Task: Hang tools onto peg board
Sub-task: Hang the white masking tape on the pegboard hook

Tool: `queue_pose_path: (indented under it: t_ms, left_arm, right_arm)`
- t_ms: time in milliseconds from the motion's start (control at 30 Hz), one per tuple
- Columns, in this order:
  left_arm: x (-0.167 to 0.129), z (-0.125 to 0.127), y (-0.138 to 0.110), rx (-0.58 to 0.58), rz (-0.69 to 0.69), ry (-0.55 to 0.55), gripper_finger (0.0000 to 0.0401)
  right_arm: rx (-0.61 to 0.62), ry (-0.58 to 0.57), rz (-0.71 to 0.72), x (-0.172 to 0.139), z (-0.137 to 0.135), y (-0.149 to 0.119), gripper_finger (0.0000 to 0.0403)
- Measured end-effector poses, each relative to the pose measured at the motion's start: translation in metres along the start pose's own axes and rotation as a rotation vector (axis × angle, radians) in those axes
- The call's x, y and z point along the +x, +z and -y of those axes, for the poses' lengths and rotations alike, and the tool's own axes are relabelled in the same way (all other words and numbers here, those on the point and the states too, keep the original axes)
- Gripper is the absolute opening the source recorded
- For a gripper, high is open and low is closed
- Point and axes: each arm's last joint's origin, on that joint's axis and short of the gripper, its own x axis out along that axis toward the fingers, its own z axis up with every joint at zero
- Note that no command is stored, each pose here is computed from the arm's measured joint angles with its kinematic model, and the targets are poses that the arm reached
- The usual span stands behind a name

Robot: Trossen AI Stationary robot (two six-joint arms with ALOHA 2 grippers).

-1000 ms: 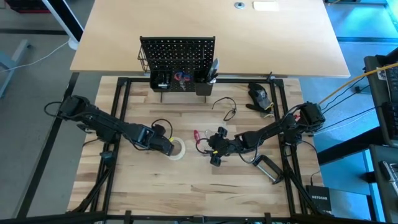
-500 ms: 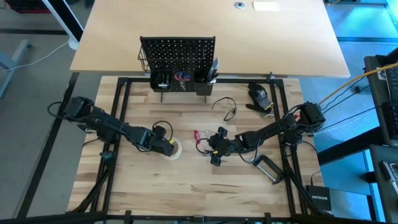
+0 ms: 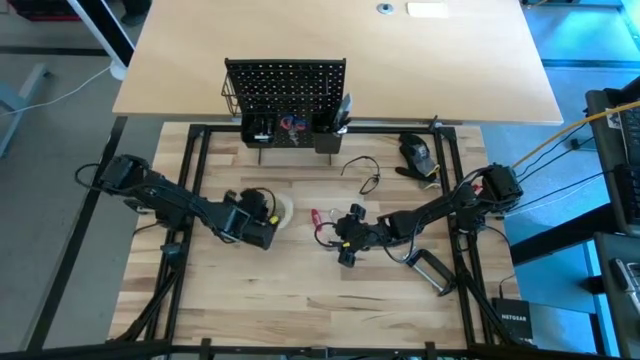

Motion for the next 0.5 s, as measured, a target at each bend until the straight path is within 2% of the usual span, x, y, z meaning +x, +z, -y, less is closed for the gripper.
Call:
queue_pose_path:
  t_ms: [200,400,500]
  left_arm:
    - [0.013,-0.012,0.018,0.071,0.304,0.187,0.0073]
    - [0.038,-0.028,0.019,0.071,0.379,0.309,0.0068]
    - [0.048,-0.037,0.013,0.019,0.445,0.353,0.0070]
  right_arm:
    - [0.000,-0.007,0.002,0.000,0.000,0.000,0.0237]
    - [-0.001,-0.010,0.000,0.001,0.000,-0.001,0.0237]
    - [-0.003,-0.013,-0.005,0.003,0.000,-0.003,0.0237]
